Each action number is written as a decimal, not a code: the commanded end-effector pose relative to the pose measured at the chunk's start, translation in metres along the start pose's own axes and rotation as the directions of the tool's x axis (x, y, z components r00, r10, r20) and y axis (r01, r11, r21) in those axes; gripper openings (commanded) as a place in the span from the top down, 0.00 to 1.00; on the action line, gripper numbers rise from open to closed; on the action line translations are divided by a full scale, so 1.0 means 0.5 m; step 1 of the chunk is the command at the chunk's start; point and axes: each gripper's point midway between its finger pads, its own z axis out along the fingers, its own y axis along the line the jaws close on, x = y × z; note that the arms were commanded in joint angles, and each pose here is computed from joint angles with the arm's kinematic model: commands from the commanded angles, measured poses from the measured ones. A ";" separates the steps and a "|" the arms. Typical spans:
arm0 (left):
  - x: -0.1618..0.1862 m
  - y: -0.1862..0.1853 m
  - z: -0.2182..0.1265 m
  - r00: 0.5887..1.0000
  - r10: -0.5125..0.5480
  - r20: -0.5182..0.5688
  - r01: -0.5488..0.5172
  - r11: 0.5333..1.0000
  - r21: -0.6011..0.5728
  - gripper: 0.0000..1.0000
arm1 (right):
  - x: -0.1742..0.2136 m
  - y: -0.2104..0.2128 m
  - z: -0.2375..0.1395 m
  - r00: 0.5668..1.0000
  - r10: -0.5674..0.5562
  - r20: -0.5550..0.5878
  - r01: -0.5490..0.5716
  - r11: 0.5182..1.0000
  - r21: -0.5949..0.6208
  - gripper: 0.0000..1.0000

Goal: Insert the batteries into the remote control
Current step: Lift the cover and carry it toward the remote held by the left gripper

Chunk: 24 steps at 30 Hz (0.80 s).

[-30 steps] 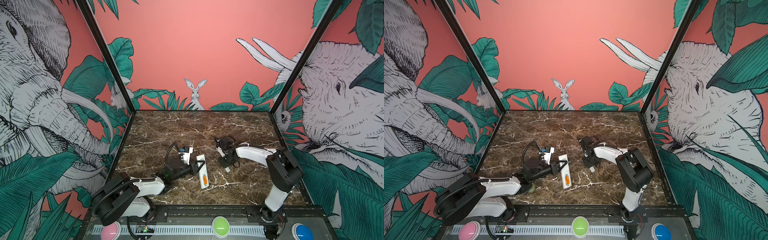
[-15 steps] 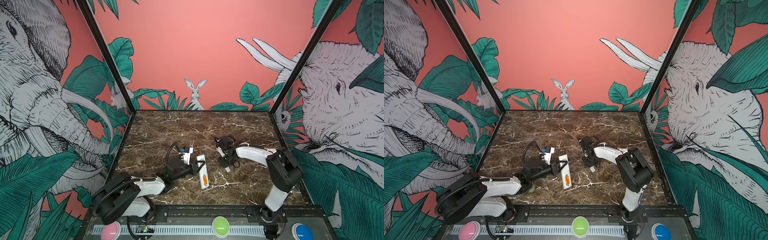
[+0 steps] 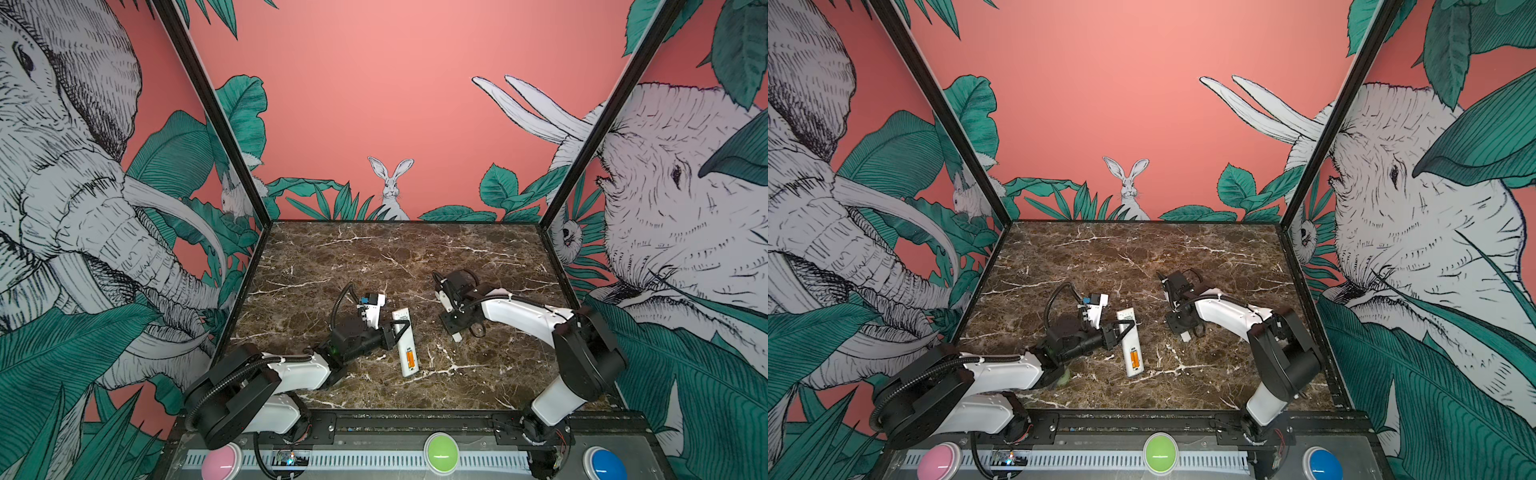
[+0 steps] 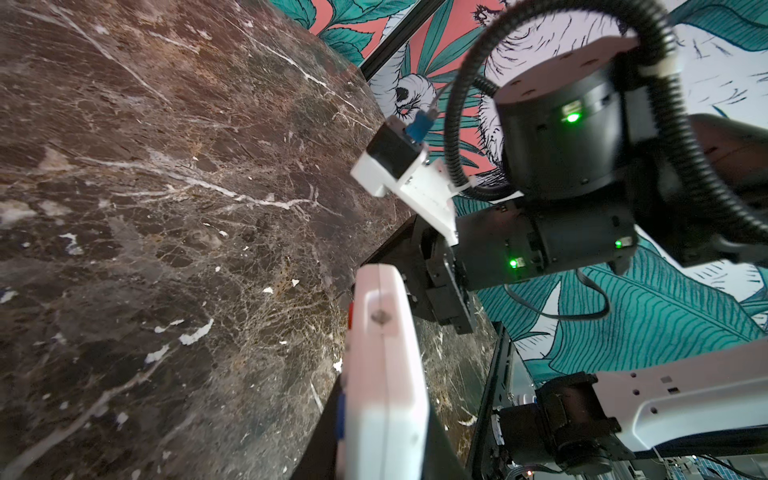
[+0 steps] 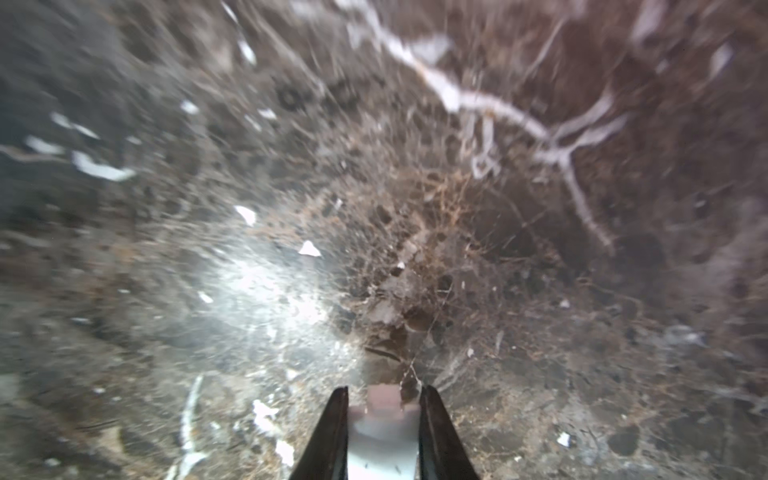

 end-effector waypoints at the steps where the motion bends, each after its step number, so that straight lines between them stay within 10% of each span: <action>1: -0.032 -0.029 0.002 0.998 0.003 0.058 -0.006 0.999 0.042 1.00 | -0.014 0.019 -0.038 0.997 0.015 0.075 -0.013 1.000 -0.026 0.87; 24: -0.086 -0.036 -0.036 0.983 -0.039 0.177 0.041 0.999 -0.006 1.00 | -0.074 0.139 -0.268 0.864 0.044 0.502 0.037 0.988 -0.150 0.88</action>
